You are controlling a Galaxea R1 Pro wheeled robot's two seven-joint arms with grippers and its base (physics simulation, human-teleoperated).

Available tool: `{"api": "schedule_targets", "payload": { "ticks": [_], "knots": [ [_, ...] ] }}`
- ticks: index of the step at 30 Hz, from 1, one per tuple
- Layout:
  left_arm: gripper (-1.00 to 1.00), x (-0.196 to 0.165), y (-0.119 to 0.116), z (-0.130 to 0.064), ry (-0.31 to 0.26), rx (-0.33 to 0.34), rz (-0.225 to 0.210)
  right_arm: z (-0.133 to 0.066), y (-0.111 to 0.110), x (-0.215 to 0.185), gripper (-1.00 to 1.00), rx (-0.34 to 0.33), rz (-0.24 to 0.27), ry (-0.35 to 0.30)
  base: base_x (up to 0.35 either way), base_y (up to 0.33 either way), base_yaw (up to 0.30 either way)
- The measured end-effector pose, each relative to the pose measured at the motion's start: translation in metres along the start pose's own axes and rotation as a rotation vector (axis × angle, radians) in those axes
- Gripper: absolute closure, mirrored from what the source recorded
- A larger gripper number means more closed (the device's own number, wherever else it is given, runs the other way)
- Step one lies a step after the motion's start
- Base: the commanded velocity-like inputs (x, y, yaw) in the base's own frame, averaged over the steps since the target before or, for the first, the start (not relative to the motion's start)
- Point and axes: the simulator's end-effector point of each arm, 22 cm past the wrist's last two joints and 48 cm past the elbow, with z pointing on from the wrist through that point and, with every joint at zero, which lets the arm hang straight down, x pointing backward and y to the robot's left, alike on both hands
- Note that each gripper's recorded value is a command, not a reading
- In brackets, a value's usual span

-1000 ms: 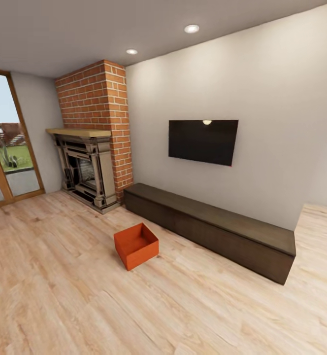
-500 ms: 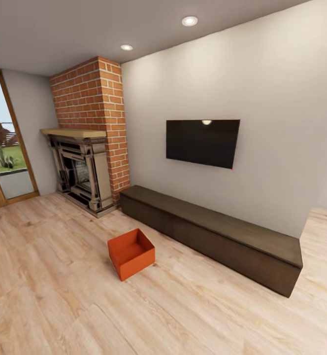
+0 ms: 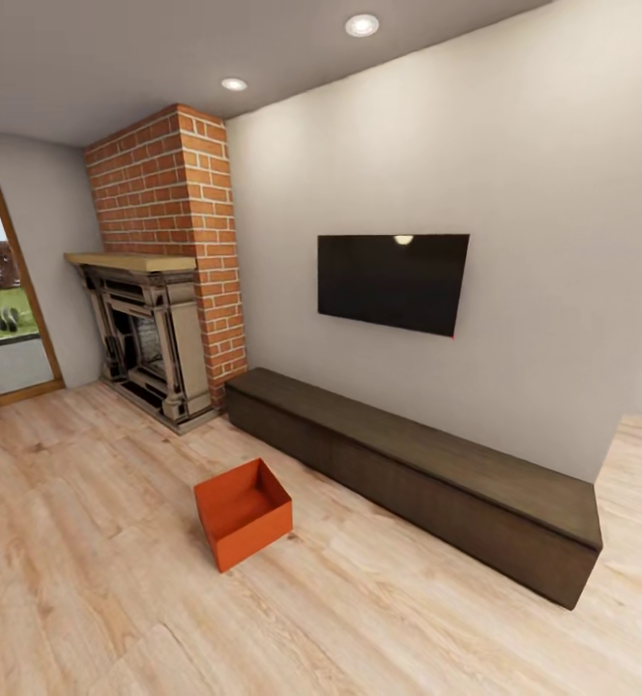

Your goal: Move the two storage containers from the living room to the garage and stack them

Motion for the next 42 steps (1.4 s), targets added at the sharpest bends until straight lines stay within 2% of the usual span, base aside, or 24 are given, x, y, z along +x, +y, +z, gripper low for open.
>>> {"api": "schedule_targets", "payload": {
  "ticks": [6,42],
  "knots": [
    [-1.0,-0.0001,0.0001,0.0,-0.001,0.0,0.0,0.0,-0.0044,-0.0002,-1.0,0.006,-0.002,-0.001,0.278,-0.166,0.119],
    [-1.0,-0.0002,0.0001,0.0,-0.001,0.0,-0.001,0.0001,-0.0068,-0.0002,-1.0,0.009,-0.003,-0.001,0.24,-0.191,0.266]
  ]
}}
